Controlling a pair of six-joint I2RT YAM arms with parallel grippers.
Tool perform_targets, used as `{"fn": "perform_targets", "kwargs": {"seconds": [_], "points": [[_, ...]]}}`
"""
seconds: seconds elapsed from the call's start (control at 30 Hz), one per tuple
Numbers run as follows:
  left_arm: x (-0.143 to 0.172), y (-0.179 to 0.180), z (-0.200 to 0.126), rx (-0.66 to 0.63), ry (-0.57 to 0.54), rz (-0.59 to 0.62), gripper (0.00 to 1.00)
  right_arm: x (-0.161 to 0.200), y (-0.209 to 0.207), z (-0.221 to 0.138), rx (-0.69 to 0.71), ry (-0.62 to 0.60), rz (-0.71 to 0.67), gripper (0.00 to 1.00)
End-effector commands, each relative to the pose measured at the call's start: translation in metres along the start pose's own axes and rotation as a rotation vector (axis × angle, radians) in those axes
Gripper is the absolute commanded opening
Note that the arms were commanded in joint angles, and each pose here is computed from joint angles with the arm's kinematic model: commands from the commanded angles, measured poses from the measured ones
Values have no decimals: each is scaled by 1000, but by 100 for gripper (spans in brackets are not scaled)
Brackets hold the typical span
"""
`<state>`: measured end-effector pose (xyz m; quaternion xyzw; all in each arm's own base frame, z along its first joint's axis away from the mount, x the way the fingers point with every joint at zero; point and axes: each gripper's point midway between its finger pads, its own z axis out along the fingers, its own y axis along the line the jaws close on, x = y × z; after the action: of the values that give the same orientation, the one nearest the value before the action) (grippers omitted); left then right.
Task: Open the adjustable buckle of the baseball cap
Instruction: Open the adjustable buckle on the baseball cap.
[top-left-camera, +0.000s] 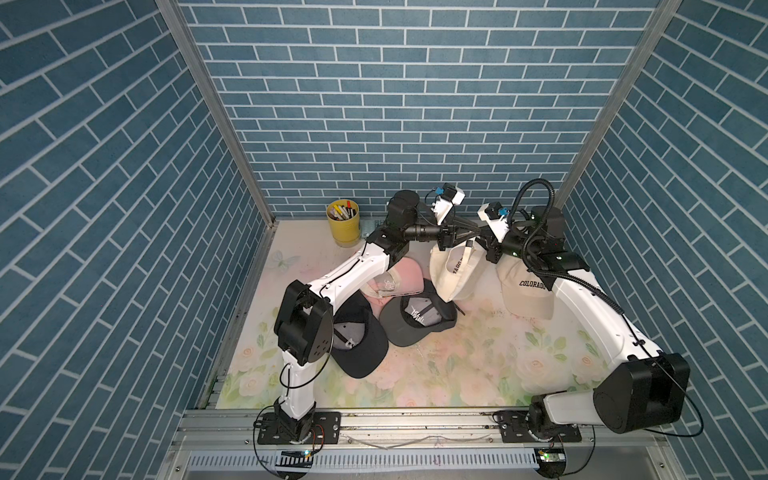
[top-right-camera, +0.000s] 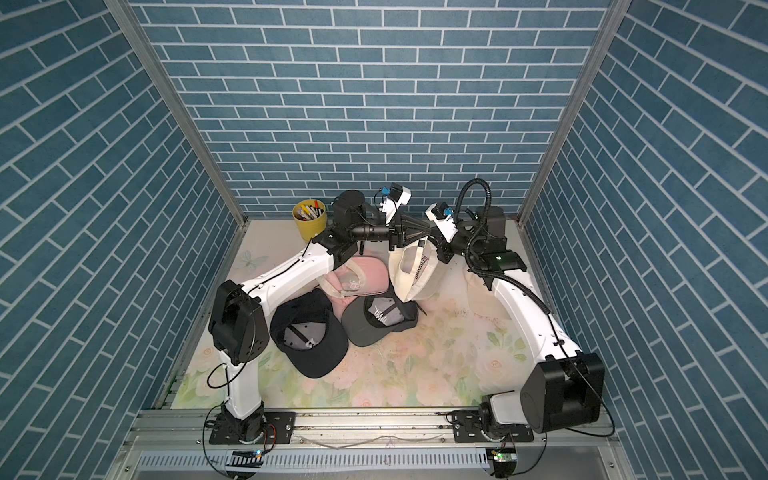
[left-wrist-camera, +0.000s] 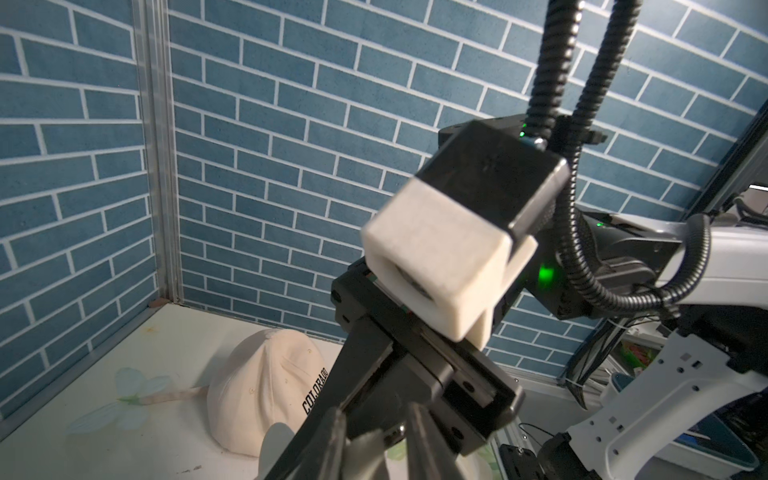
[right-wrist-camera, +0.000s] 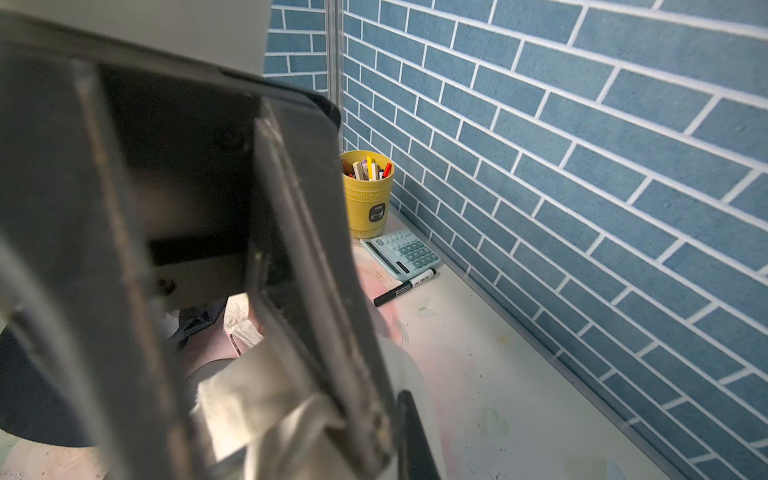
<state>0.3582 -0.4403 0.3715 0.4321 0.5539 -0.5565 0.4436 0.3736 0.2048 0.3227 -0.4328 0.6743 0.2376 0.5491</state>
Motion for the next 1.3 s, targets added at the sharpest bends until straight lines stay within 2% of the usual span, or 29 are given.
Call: {"fn": "perform_targets", "kwargs": {"seconds": [0.0, 0.1, 0.13, 0.37, 0.5, 0.8, 0.93, 0.97, 1.0, 1.07, 1.17, 1.2, 1.27], "points": [[-20, -7, -4, 6, -27, 57, 15, -7, -4, 3, 7, -14, -12, 0], [-22, -6, -5, -19, -27, 74, 1, -4, -12, 6, 40, -7, 22, 0], [-22, -4, -6, -30, -26, 76, 0, -3, -13, 7, 48, -7, 30, 0], [-24, -1, -14, -106, -36, 106, 0, 1, -37, 8, 165, -27, 115, 0], [-29, -4, -24, -159, -70, 135, 0, 12, -52, 9, 239, -22, 217, 0], [-35, -5, -41, -254, -109, 175, 0, 22, -69, 7, 326, 18, 371, 0], [-33, -5, -45, -280, -117, 177, 0, 22, -69, 7, 322, 20, 407, 0], [-32, -2, -45, -294, -115, 172, 9, 20, -69, 7, 324, 15, 421, 0], [-31, 3, -45, -313, -113, 167, 26, 18, -70, 6, 326, 17, 439, 0], [-33, 13, -48, -375, -118, 164, 44, 16, -72, 5, 334, 38, 470, 0], [-37, 22, -53, -465, -124, 188, 41, 13, -74, 2, 360, 67, 492, 0], [-38, 26, -57, -516, -126, 194, 43, 12, -75, 0, 369, 68, 497, 0], [-38, 33, -62, -606, -117, 218, 55, 7, -77, -3, 384, 62, 504, 0]]}}
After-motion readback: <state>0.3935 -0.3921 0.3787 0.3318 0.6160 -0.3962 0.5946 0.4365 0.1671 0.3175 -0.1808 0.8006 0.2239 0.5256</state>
